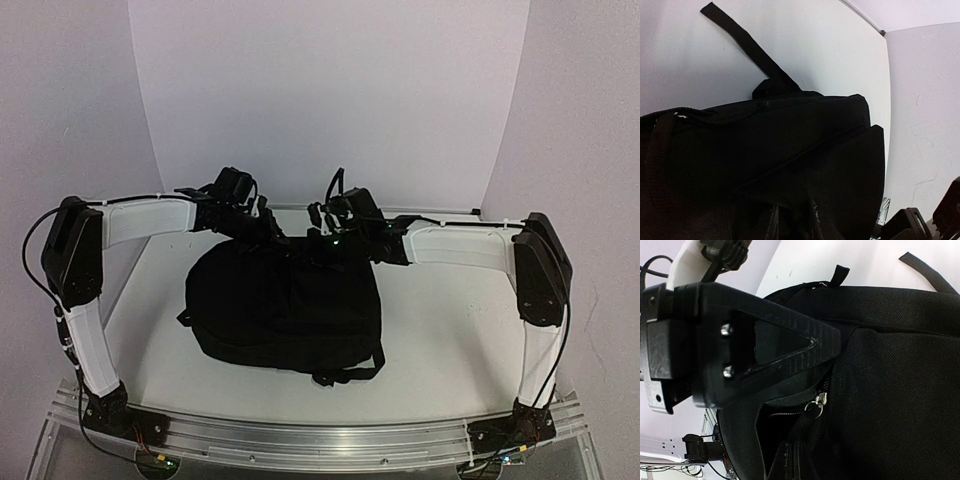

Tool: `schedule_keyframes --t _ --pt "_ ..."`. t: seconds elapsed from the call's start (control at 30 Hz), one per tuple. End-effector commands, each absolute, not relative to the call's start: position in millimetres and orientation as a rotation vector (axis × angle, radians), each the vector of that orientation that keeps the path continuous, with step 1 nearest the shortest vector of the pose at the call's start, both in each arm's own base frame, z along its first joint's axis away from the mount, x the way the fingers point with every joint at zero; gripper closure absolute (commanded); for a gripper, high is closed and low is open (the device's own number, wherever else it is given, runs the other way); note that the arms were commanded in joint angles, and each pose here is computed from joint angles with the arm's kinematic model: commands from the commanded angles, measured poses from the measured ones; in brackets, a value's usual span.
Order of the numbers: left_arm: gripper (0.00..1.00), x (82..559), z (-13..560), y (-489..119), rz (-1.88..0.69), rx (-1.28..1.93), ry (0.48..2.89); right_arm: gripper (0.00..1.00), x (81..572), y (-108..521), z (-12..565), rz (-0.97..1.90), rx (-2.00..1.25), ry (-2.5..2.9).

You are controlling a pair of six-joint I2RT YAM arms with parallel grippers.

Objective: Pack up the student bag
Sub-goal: Zip the student bag at the center of the board.

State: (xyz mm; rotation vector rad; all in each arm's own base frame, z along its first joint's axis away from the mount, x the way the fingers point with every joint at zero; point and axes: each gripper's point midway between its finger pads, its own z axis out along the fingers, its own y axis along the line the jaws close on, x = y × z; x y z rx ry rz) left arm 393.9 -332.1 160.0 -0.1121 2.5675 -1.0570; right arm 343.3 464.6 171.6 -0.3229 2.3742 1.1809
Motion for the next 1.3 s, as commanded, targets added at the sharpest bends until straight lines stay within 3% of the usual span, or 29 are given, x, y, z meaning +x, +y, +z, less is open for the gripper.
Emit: schedule_keyframes --t 0.0,0.17,0.7,1.27 --pt "0.84 405.7 166.8 -338.0 -1.023 -0.083 2.542 1.0 327.3 472.0 201.3 1.25 -0.372 2.317" --pt "0.99 410.6 161.1 -337.4 -0.995 -0.093 2.548 1.0 322.4 474.7 204.1 1.258 -0.384 2.312" --pt "1.0 438.4 167.3 -332.6 -1.021 -0.134 2.479 1.0 284.4 466.6 198.5 1.26 -0.387 2.361" --pt "1.0 453.2 169.1 -330.2 -1.041 -0.143 2.452 1.0 233.0 453.0 153.1 1.223 -0.381 2.513"
